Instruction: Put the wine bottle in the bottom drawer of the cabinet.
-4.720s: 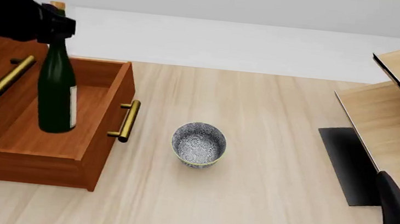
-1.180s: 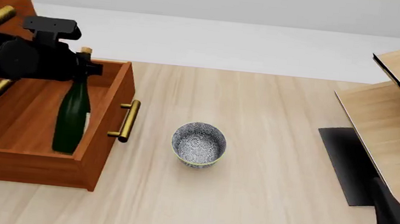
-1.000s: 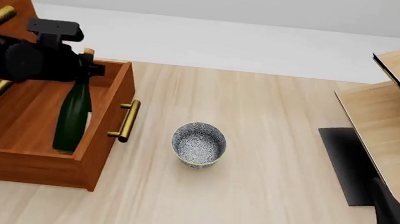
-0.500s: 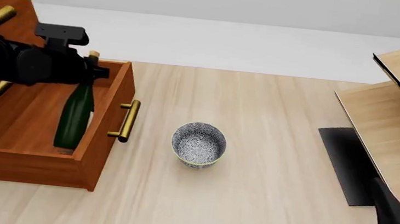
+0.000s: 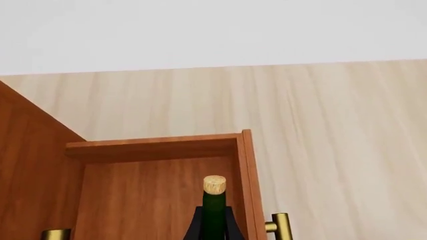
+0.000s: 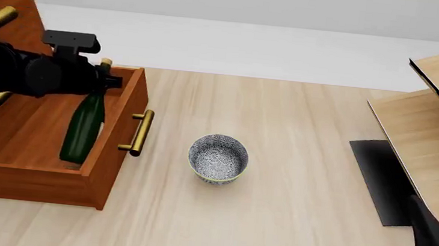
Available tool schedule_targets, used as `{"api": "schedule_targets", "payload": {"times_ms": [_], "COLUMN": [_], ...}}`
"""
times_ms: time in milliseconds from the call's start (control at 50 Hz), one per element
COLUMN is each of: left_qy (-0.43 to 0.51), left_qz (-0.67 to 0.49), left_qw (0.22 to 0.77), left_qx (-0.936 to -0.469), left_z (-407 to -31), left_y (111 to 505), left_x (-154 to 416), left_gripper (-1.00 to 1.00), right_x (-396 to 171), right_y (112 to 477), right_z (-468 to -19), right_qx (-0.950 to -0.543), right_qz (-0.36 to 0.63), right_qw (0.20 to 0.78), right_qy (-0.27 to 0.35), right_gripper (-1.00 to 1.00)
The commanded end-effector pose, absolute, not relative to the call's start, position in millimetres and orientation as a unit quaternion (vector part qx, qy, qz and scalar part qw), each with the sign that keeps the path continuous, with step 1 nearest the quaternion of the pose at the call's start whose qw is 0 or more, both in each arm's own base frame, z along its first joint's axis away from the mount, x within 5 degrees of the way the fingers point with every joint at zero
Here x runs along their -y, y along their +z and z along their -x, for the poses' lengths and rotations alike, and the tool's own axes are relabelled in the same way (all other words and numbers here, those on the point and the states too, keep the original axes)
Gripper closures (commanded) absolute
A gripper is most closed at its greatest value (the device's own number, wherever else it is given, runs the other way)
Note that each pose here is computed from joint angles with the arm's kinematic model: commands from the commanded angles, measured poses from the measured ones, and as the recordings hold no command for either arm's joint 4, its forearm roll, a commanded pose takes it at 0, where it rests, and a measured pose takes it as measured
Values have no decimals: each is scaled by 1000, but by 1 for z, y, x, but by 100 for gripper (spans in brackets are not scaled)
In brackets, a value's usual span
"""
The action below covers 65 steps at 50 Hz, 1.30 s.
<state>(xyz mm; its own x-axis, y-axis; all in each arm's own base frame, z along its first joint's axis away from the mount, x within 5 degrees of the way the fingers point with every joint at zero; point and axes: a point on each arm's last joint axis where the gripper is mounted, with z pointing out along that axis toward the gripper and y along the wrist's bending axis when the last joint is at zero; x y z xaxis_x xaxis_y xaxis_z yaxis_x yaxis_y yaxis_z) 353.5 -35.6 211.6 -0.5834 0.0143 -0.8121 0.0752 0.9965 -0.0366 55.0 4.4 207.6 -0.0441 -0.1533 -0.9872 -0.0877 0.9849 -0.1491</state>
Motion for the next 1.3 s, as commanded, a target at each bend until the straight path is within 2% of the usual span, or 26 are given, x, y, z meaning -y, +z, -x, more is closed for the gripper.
{"api": "schedule_targets", "payload": {"times_ms": [20,380,1300], "left_qy": [-33,-34,-38], "left_qz": [-10,-9,-8], "left_qw": [391,384,390], "left_qx": [-920,-923,-920], "left_z": [-341,-338,-339], "left_y": [169,157,161], "left_x": [32,33,36], "left_gripper": [100,100,100], "right_x": [-4,-4,-5], "right_y": [208,208,209], "right_z": [-55,-55,-55], "right_qx": [-722,-722,-723], "right_qz": [83,84,84], "right_qw": [686,686,686], "right_qy": [-25,-24,-23], "right_gripper": [-100,-100,-100]}}
